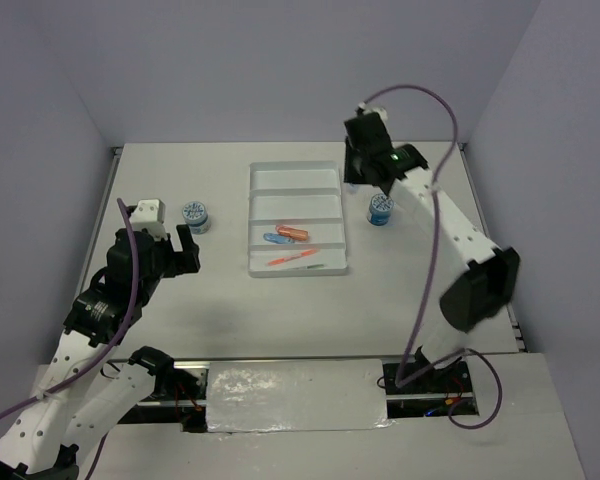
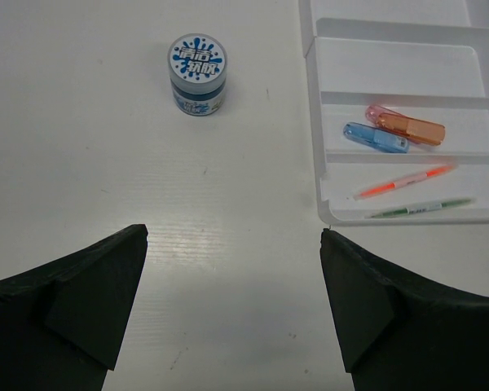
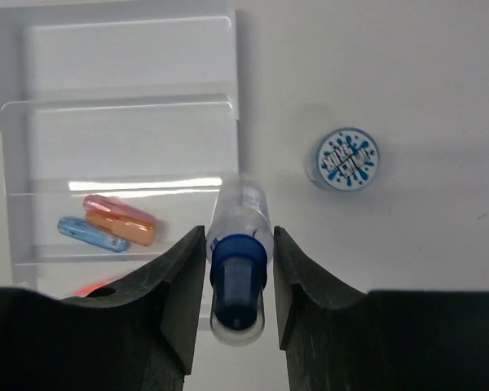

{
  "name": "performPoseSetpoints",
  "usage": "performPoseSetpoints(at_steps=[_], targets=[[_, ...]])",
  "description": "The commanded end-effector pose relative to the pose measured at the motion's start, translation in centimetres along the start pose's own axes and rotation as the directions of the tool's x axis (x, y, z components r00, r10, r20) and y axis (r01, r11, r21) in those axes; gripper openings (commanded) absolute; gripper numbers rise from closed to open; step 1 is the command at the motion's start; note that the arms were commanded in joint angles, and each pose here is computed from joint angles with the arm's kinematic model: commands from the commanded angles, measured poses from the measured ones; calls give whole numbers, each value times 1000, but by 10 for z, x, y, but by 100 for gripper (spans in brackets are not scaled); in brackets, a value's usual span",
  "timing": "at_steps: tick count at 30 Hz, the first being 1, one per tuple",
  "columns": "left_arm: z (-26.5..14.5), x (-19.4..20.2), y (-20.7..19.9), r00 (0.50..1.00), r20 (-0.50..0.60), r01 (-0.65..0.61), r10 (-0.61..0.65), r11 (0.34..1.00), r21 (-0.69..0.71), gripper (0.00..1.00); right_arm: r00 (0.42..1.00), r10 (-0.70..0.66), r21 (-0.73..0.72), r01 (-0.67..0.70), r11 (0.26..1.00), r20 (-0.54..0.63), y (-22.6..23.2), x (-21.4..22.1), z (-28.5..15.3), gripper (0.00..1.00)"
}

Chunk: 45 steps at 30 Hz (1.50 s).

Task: Sort the stationery into containers
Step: Place the stationery in the storage box.

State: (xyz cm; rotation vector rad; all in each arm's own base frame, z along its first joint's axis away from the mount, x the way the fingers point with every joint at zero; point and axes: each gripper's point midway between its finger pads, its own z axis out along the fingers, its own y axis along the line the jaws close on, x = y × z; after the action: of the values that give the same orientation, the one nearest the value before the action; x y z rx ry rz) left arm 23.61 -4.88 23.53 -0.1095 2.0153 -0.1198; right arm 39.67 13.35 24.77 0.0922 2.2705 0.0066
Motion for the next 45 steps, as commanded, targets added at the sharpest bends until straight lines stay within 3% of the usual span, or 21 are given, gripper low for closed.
performPoseSetpoints(at_steps=[1, 4, 6, 13, 18, 33, 42, 45], targets=[[-2, -12, 11, 998, 54, 25, -21, 998, -59, 99, 990, -142, 69, 140, 988, 23, 35, -43, 37, 0], [-3, -12, 15, 998, 61, 34, -29, 997, -76, 99, 973, -224, 165, 213, 963, 48, 61, -74, 67, 0], [-2, -11, 15, 998, 59, 34, -29, 996, -79, 99, 962, -260, 156, 244, 957, 87, 83, -86, 86, 0], [2, -10, 11, 999, 41, 26, -23, 998, -55, 99, 898, -381, 182, 346, 920, 221, 108, -86, 130, 0], [3, -8, 12, 999, 36, 27, -25, 998, -64, 99, 860, -466, 202, 429, 880, 207, 123, -86, 159, 0], [4, -7, 12, 999, 31, 24, -22, 998, -56, 99, 833, -540, 144, 524, 839, 120, 143, -27, 204, 3], [4, -8, 10, 999, 32, 22, -21, 999, -44, 99, 843, -530, 78, 524, 848, 95, 153, -5, 220, 30], [5, -6, 9, 999, 27, 21, -19, 999, -42, 99, 850, -515, 56, 512, 857, 112, 158, -7, 220, 48]])
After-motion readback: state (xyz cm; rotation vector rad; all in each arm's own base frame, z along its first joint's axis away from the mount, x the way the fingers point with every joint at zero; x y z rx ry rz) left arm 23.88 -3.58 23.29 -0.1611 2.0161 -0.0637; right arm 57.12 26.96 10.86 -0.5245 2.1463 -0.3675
